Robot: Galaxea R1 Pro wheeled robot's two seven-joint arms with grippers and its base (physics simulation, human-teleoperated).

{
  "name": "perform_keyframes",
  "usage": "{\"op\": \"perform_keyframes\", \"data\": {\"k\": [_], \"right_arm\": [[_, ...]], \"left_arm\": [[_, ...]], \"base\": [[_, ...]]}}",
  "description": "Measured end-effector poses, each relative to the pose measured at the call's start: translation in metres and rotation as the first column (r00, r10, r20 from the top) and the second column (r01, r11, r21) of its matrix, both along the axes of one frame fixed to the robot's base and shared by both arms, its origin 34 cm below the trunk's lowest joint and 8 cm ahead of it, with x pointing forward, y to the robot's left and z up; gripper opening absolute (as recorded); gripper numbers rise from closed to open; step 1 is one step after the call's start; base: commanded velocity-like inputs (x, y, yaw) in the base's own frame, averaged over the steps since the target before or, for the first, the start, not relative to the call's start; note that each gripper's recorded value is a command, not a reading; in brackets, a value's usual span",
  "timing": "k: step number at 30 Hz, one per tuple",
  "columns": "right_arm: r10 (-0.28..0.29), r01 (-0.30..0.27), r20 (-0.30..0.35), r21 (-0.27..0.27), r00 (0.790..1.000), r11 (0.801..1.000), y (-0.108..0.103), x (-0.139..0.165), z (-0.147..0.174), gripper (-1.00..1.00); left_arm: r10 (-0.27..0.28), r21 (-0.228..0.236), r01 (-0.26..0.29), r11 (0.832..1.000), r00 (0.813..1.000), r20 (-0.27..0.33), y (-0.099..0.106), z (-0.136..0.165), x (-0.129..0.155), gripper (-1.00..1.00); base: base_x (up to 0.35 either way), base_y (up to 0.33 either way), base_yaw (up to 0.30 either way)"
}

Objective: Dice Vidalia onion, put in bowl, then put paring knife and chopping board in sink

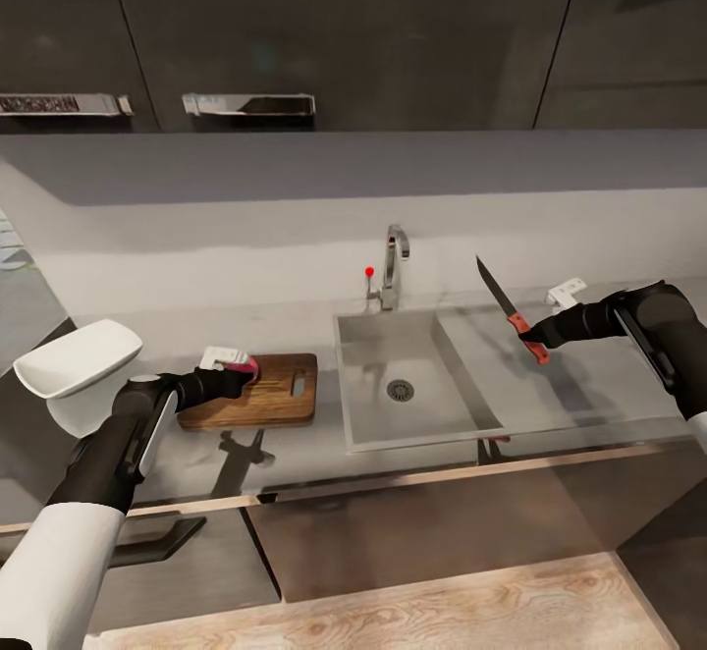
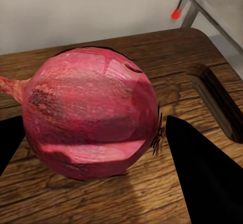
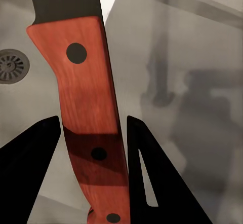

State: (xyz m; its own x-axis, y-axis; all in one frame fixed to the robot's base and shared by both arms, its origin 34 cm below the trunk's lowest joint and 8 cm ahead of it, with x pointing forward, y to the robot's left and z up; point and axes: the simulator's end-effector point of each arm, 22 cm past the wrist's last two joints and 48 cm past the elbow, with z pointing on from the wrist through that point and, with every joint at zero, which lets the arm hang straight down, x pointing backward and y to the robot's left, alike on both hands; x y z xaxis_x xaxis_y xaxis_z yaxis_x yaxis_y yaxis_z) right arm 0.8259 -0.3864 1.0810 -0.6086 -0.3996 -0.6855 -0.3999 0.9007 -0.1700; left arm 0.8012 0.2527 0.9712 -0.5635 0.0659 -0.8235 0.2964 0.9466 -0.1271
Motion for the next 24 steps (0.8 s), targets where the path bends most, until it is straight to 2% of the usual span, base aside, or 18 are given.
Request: {"op": "perform_keyframes", "data": {"k": [24], "right_arm": [[0.006, -0.006, -0.017, -0.007, 1.0, 1.0, 0.0018, 0.0009, -0.0101, -1.0]], "left_arm": [[0.0, 0.001, 0.0, 1.0, 1.0, -0.011, 0.0, -0.0076, 0.0003, -1.0]], "base": [[0.0, 0.0, 0.0]]}}
